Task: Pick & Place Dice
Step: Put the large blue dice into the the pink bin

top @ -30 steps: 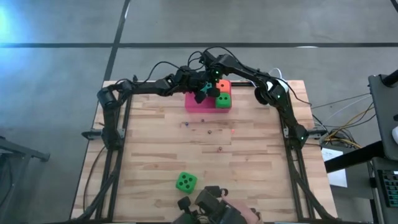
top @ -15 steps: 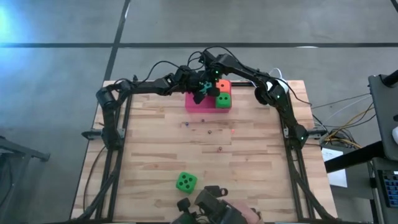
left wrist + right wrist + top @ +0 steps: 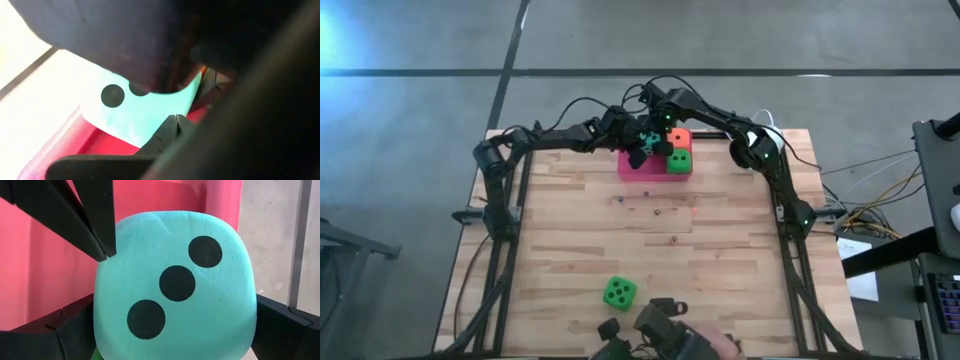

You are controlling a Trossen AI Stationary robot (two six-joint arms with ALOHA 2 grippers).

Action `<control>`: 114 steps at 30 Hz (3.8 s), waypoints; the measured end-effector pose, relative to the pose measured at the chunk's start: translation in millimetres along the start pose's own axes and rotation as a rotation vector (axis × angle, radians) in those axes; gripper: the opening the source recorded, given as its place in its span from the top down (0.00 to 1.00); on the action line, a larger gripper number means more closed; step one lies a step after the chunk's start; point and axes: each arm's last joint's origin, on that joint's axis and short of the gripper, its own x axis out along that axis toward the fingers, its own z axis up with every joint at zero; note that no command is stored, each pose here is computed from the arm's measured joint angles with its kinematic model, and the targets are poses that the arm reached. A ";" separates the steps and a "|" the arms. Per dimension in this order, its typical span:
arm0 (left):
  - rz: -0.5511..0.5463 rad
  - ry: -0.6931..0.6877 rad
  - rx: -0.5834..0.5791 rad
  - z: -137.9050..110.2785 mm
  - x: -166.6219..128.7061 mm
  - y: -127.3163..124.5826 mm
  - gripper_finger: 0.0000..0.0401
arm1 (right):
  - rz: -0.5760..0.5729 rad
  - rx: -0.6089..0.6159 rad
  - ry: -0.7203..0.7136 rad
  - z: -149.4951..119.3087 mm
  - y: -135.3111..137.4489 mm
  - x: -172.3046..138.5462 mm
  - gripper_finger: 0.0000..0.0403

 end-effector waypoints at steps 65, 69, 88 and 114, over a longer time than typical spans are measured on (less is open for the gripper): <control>0.076 -0.133 0.015 -11.3 -32.1 -2.6 0.98 | -0.009 -0.012 -0.118 8.1 -2.7 -36.7 0.01; 0.083 -0.215 0.038 2.5 -49.9 -4.0 0.98 | -0.010 -0.011 -0.118 7.7 -3.2 -37.3 0.01; 0.072 -0.233 0.052 -3.4 -28.6 -2.8 0.98 | -0.007 -0.012 -0.116 7.9 -2.4 -37.0 0.01; 0.075 -0.168 0.090 6.6 -80.6 -8.8 0.98 | -0.006 0.009 -0.147 8.1 -1.0 -54.4 0.01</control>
